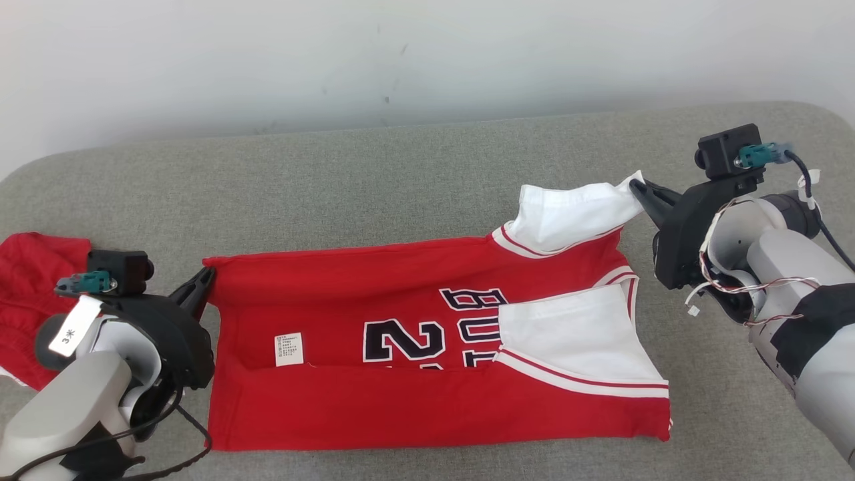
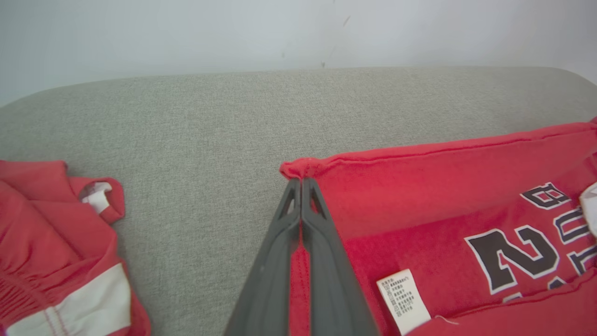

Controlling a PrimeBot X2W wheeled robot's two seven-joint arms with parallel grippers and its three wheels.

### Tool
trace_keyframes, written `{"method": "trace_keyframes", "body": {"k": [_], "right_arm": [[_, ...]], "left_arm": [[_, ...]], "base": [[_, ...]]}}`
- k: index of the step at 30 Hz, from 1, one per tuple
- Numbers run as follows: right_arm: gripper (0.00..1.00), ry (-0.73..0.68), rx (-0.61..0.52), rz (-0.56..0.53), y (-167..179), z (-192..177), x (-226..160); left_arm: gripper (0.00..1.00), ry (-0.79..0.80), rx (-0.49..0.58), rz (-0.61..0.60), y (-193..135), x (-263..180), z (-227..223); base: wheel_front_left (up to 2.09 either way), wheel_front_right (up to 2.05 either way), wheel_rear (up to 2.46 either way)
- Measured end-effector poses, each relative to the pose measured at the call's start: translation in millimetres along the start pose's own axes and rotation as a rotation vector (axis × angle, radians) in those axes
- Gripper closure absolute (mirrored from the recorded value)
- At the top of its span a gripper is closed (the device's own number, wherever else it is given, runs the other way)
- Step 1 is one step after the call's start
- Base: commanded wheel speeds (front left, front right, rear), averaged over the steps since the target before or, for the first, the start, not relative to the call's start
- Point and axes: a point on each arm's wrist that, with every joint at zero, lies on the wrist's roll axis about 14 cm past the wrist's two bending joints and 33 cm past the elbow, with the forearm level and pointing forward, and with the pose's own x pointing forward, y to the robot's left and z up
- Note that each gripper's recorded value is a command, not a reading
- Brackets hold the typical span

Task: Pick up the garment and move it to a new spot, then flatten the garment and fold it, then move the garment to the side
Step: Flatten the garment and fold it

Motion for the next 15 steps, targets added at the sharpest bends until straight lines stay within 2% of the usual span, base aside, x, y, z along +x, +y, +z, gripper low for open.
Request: {"method": "trace_keyframes", "body": {"k": [15], "right_arm": [[1.0, 0.117, 0.049, 0.049, 10.1, -26.5, -17.0]], "left_arm": [[1.0, 0.048, -0.015, -0.023, -11.5, -12.1, -17.9]], "base": [[0.0, 0.0, 0.0]]}}
